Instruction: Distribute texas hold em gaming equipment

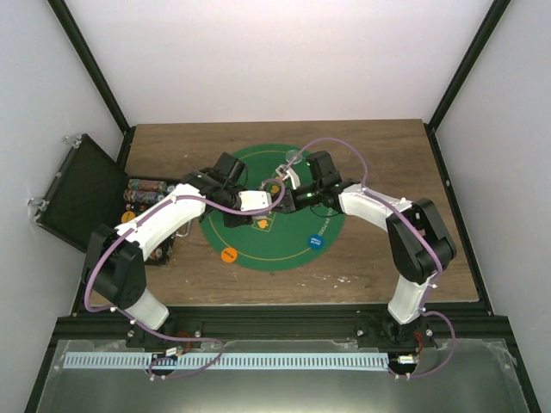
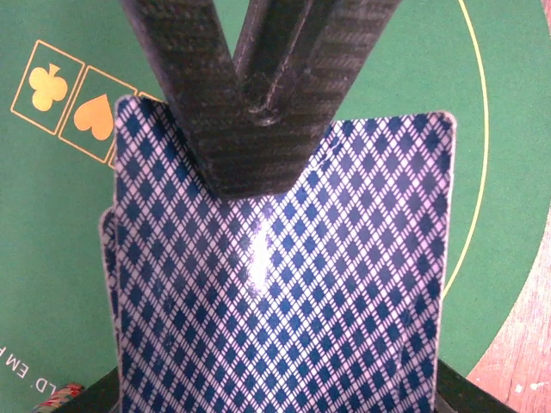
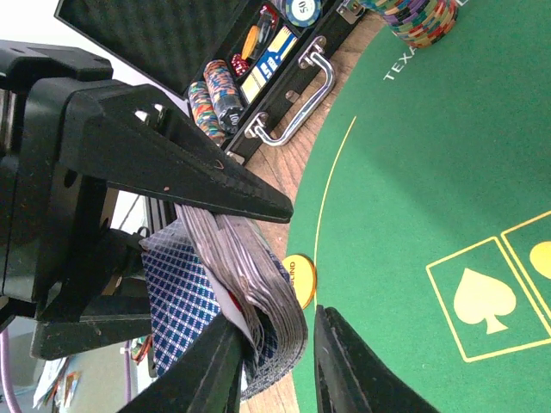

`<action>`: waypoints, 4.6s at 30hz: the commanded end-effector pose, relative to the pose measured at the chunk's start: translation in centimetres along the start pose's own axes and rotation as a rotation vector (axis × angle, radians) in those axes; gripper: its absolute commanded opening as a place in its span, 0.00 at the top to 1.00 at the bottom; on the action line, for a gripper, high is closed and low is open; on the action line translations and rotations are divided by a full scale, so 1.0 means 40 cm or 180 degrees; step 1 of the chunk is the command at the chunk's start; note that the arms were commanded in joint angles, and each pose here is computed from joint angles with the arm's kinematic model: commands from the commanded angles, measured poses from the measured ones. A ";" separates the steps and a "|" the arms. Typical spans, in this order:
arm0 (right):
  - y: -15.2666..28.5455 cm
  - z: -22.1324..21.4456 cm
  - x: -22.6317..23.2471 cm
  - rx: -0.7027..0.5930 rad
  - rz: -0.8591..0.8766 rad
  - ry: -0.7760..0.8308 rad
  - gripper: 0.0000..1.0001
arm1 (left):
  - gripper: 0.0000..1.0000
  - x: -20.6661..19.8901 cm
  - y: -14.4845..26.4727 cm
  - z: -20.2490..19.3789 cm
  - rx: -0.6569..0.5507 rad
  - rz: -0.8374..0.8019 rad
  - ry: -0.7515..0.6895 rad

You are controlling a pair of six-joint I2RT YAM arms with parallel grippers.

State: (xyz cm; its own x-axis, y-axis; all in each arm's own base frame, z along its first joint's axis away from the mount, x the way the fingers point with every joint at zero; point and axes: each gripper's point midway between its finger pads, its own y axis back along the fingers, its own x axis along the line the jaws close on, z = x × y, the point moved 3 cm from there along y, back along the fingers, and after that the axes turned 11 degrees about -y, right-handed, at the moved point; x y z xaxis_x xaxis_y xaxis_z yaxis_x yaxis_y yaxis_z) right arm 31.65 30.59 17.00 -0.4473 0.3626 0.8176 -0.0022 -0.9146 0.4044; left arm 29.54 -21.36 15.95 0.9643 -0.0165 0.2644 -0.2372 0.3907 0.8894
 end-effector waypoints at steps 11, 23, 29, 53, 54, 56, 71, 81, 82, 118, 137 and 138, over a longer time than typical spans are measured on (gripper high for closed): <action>0.035 0.024 0.040 -0.0039 -0.0072 0.0162 0.86 | 0.50 0.011 0.005 0.006 -0.0037 0.0048 -0.0025; 0.044 0.019 0.056 -0.0022 -0.0046 0.0201 0.99 | 0.50 0.009 -0.002 -0.004 0.0008 0.0048 -0.0013; 0.067 0.028 0.057 -0.0104 -0.0140 0.0249 0.99 | 0.50 0.009 -0.004 -0.011 0.0030 0.0060 -0.0002; 0.294 0.087 0.014 -0.0754 -0.0718 0.0177 0.99 | 0.50 0.041 0.001 -0.061 0.0063 0.0180 0.0316; 0.312 0.090 0.008 -0.0799 -0.0770 0.0150 0.99 | 0.50 0.043 0.003 -0.067 0.0065 0.0186 0.0354; 0.346 0.090 -0.006 -0.0875 -0.0870 0.0082 0.99 | 0.50 0.050 0.011 -0.086 0.0074 0.0204 0.0453; 0.417 0.098 -0.057 -0.0876 -0.1618 0.0090 0.99 | 0.50 0.028 0.054 -0.172 0.0354 0.0279 0.1072; 0.428 0.098 -0.058 -0.0828 -0.1753 0.0141 0.99 | 0.50 0.030 0.056 -0.163 0.0291 0.0255 0.1117; 0.429 0.095 -0.060 -0.0818 -0.1772 0.0146 0.99 | 0.50 0.029 0.055 -0.163 0.0292 0.0250 0.1119; -0.221 -0.071 -0.019 0.0451 0.0208 -0.0461 0.99 | 0.50 0.105 0.133 -0.249 0.0696 0.0729 0.1482; -0.356 -0.027 -0.070 0.1320 0.0520 0.0707 0.99 | 0.49 0.124 0.181 -0.302 0.0822 0.0900 0.1731; -0.376 -0.042 -0.088 0.1367 0.0488 0.0707 0.99 | 0.49 0.124 0.181 -0.304 0.0826 0.0898 0.1736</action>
State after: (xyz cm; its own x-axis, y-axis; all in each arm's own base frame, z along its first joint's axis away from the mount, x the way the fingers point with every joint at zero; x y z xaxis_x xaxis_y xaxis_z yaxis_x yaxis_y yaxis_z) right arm 33.21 41.73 7.97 -0.5580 0.1919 0.8073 0.3757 -0.8090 0.4520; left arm 33.78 -7.81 17.53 0.7926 0.5267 0.3073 -0.4042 0.0764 0.9115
